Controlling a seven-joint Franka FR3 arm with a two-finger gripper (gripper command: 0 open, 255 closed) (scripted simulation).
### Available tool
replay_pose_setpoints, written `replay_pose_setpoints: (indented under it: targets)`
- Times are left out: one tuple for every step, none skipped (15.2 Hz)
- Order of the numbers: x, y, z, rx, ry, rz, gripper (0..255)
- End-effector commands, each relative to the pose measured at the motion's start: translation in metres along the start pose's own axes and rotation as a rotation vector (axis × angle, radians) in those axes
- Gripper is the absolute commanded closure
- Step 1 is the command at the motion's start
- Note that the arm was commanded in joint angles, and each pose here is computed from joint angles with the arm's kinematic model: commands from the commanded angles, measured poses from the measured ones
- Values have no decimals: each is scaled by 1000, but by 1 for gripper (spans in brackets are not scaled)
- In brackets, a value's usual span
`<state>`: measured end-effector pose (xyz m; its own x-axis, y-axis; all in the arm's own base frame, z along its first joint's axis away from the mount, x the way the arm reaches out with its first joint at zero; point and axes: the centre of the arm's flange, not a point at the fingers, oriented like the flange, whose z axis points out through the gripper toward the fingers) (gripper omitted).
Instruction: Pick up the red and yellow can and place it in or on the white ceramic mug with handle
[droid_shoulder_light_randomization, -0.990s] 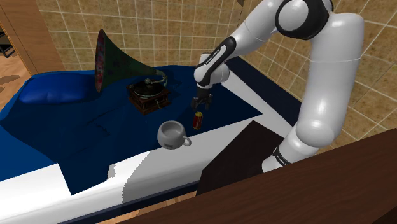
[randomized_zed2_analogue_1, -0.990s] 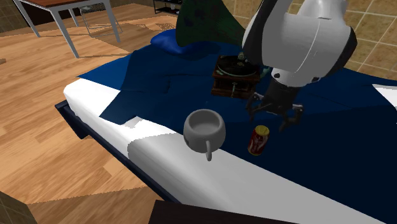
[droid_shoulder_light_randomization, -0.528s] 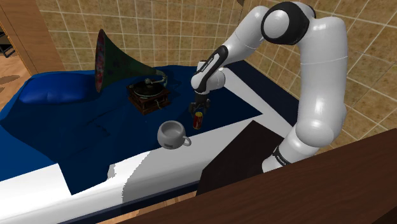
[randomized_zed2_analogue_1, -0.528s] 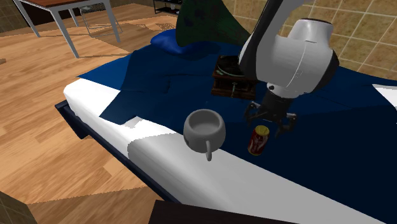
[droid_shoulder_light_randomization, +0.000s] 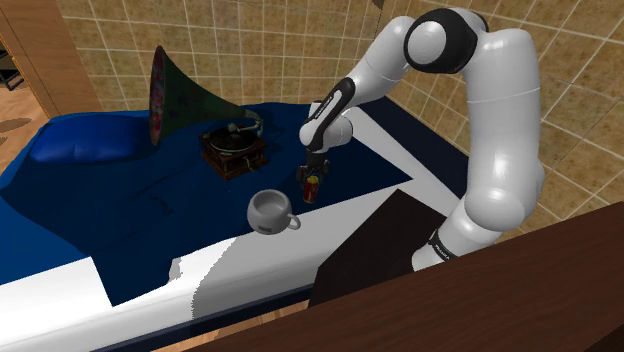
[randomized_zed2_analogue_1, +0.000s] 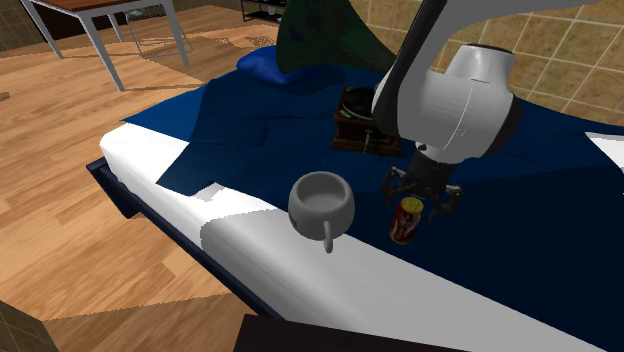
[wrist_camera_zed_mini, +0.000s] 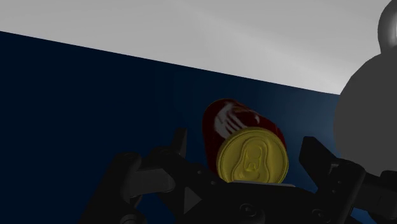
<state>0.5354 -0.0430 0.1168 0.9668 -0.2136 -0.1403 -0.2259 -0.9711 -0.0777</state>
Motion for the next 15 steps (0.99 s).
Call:
replay_pose_setpoints:
  targets:
    - [0,0,0,0,0,0,0]
    - [0,0,0,0,0,0,0]
    - [0,0,0,0,0,0,255]
    - [0,0,0,0,0,0,255]
    - [0,0,0,0,0,0,255]
    - [0,0,0,0,0,0,255]
    - [0,0,0,0,0,0,255]
    - [0,0,0,0,0,0,255]
    - [0,0,0,0,0,0,255]
    - [0,0,0,0,0,0,255]
    - [0,0,0,0,0,0,255]
    - [0,0,0,0,0,0,255]
    - [-1,0,-5,0,0,0,255]
    - [-1,-1,-10,0,0,0,255]
    - [-2,-1,-16,0,0,0,255]
